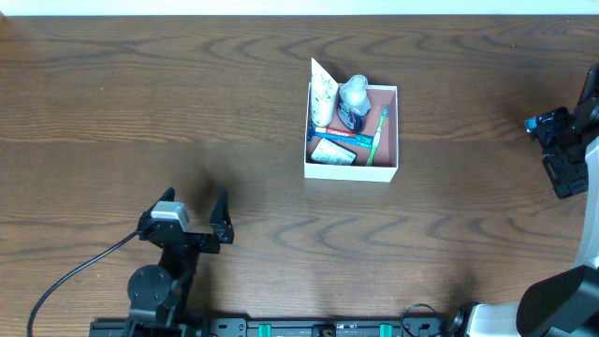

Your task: Pack container

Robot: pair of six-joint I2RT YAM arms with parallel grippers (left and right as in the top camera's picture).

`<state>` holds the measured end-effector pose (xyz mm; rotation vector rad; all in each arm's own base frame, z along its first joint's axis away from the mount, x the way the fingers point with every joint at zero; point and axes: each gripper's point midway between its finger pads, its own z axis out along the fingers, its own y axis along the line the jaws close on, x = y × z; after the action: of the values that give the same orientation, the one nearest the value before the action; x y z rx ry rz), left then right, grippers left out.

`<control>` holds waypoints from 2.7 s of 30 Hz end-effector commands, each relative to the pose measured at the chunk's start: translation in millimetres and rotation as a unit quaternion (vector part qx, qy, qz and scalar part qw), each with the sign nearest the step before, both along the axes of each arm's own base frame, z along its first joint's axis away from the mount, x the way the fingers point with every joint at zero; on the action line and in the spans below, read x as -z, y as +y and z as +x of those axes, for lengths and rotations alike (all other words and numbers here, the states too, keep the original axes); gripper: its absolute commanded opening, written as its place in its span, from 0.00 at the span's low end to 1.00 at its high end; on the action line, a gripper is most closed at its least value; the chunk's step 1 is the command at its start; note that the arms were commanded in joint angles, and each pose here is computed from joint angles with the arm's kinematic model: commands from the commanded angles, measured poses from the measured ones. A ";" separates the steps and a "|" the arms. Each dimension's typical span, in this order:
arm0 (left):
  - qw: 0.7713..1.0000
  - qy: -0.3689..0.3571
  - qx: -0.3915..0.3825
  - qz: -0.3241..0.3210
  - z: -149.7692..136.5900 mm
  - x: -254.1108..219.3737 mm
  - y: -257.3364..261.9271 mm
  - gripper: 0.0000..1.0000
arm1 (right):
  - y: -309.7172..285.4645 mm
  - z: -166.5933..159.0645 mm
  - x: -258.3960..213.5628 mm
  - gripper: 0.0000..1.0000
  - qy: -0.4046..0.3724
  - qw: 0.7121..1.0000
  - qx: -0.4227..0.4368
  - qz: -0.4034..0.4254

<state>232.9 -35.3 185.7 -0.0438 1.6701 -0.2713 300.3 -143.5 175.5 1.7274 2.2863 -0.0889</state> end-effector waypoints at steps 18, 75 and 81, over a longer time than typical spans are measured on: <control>1.000 0.026 -0.009 0.003 9.4 46.7 5.7 0.98 | -3.9 -2.1 1.2 0.99 0.004 1.000 0.011 -0.003; 0.999 0.027 -0.032 0.003 10.6 47.2 16.9 0.98 | 6.3 -11.3 -45.1 0.99 -0.067 0.997 0.002 -0.030; 0.999 0.027 -0.032 0.003 10.6 47.2 16.9 0.98 | 28.3 -32.4 -104.1 0.99 -0.164 0.984 -0.019 -0.062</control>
<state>243.7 -17.0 154.4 -0.1093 1.6786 -0.2141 278.7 -129.5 251.8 1.5822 2.0919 0.0124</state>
